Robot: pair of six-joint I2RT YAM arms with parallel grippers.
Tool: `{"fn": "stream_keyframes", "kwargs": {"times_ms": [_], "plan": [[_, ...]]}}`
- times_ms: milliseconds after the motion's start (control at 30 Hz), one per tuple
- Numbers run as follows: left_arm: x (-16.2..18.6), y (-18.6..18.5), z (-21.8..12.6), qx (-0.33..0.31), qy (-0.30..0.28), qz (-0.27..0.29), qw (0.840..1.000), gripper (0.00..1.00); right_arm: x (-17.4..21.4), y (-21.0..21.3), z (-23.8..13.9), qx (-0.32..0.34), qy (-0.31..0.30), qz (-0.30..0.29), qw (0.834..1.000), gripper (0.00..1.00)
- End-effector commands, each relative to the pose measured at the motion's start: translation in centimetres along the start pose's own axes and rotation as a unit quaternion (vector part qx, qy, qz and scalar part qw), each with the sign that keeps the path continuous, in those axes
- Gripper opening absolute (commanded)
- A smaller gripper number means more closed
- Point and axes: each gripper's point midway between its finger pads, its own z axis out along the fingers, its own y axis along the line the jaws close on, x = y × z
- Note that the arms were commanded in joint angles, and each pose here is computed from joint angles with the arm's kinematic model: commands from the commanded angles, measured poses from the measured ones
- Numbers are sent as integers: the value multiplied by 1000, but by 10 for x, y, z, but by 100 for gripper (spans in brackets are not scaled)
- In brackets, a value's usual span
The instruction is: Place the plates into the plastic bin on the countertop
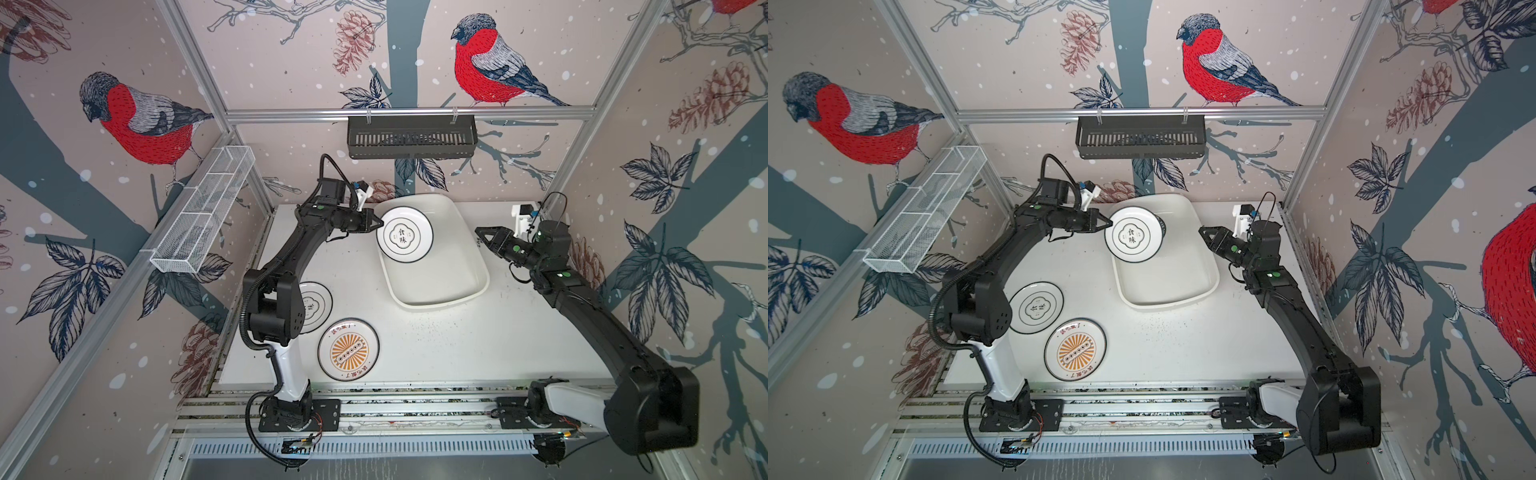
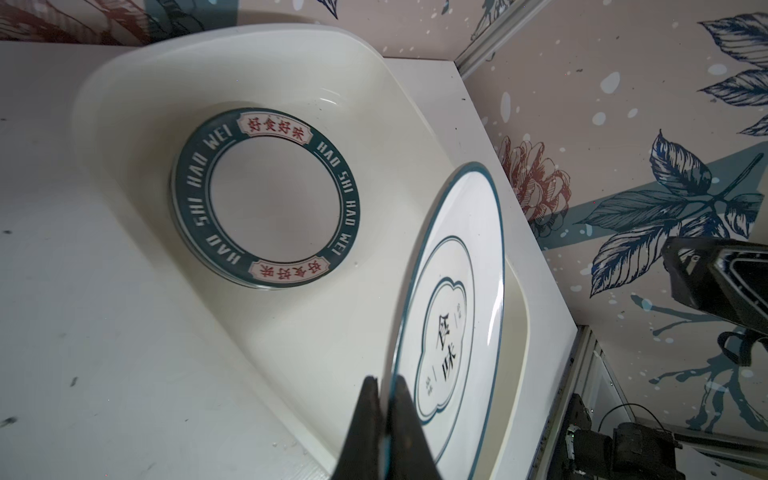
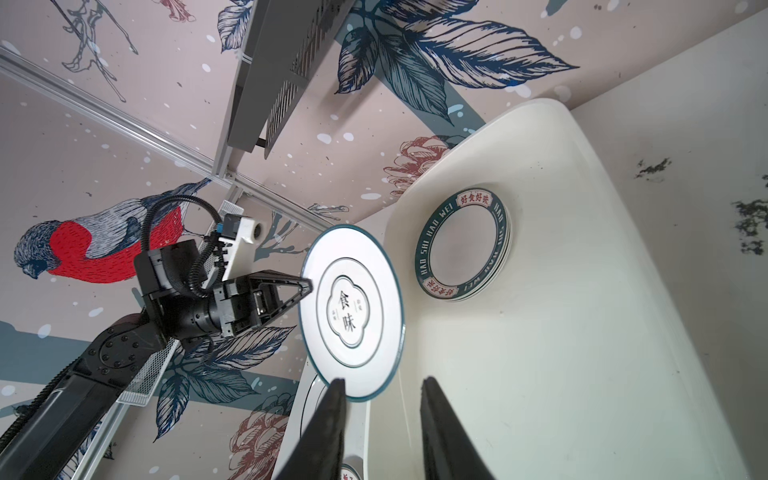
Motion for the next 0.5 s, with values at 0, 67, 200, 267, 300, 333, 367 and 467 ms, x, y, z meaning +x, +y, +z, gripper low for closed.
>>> {"fn": "stream_keyframes", "kwargs": {"times_ms": [0, 67, 200, 267, 300, 333, 367, 467], "plan": [[5, -16, 23, 14, 20, 27, 999, 0, 1, 0, -9, 8, -4, -6, 1000, 34], [16, -23, 40, 22, 43, 35, 998, 0, 1, 3, -15, 5, -6, -8, 1000, 34], [38, -29, 71, 30, 75, 42, 996, 0, 4, 9, -23, 1, -2, -12, 1000, 35], [47, -31, 85, 35, 83, 42, 995, 0, 6, 11, -27, -1, 0, -14, 1000, 35], [50, -32, 90, 36, 87, 41, 995, 0, 7, 12, -28, -1, 1, -15, 1000, 35], [52, -33, 95, 37, 90, 43, 994, 0, 8, 12, -30, 1, 1, -16, 1000, 35], [54, -34, 100, 38, 92, 42, 994, 0, 9, 11, -31, 4, 2, -16, 1000, 36], [61, -31, 113, 35, 101, 40, 993, 0, 11, 9, -34, 6, 1, -15, 1000, 36]]}}
